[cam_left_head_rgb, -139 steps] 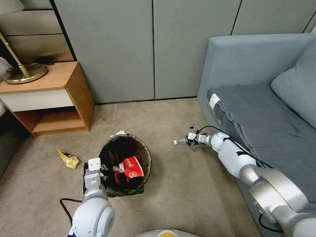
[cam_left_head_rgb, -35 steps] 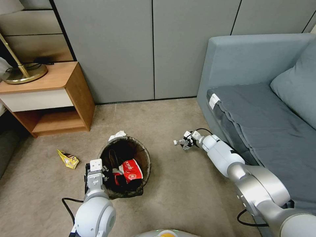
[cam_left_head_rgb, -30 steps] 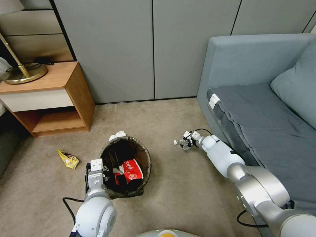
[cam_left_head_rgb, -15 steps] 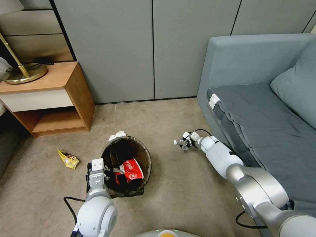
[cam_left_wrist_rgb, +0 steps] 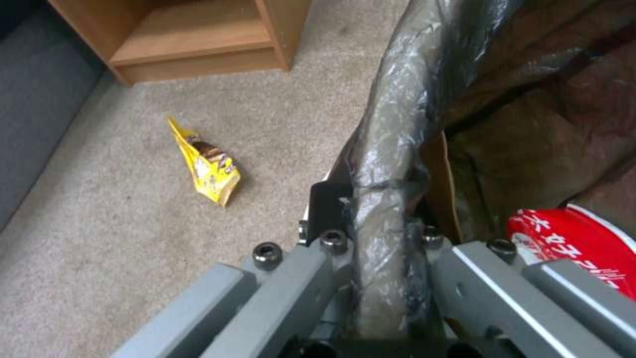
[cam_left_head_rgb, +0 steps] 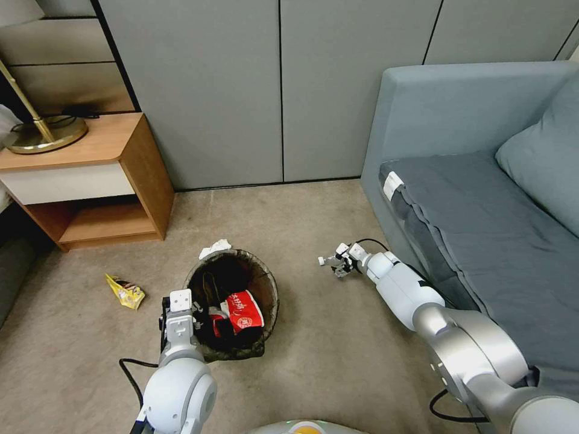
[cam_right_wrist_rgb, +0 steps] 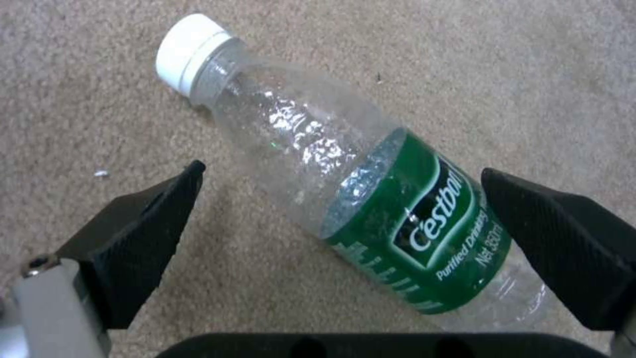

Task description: Pick up the trash bin, then pick up the garbage from the floor and place it into the trash bin.

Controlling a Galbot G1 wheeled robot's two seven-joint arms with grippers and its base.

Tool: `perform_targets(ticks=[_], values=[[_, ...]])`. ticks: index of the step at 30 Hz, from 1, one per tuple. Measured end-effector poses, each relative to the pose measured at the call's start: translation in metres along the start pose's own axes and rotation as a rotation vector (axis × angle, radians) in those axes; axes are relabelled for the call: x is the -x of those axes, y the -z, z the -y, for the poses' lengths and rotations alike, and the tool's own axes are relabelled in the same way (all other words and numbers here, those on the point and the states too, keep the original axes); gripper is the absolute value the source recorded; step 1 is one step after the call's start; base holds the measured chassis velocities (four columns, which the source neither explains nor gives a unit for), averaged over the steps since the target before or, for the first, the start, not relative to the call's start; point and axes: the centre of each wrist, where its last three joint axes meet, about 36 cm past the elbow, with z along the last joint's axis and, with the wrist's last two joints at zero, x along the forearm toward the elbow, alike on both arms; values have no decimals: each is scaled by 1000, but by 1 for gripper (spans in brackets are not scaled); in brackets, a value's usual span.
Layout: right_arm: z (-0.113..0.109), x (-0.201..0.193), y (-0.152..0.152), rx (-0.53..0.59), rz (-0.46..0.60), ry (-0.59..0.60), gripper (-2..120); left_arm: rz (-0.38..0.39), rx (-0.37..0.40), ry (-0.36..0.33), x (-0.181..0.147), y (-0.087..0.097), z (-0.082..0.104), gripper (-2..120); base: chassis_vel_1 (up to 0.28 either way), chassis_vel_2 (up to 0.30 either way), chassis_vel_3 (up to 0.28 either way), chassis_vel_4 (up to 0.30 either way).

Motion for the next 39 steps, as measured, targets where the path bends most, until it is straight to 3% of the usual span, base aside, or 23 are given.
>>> perform_targets(ticks=[39], values=[[-14,9,28,21,9,-13,100,3,-3,9,-5,1,-1,0,0,0,0,0]])
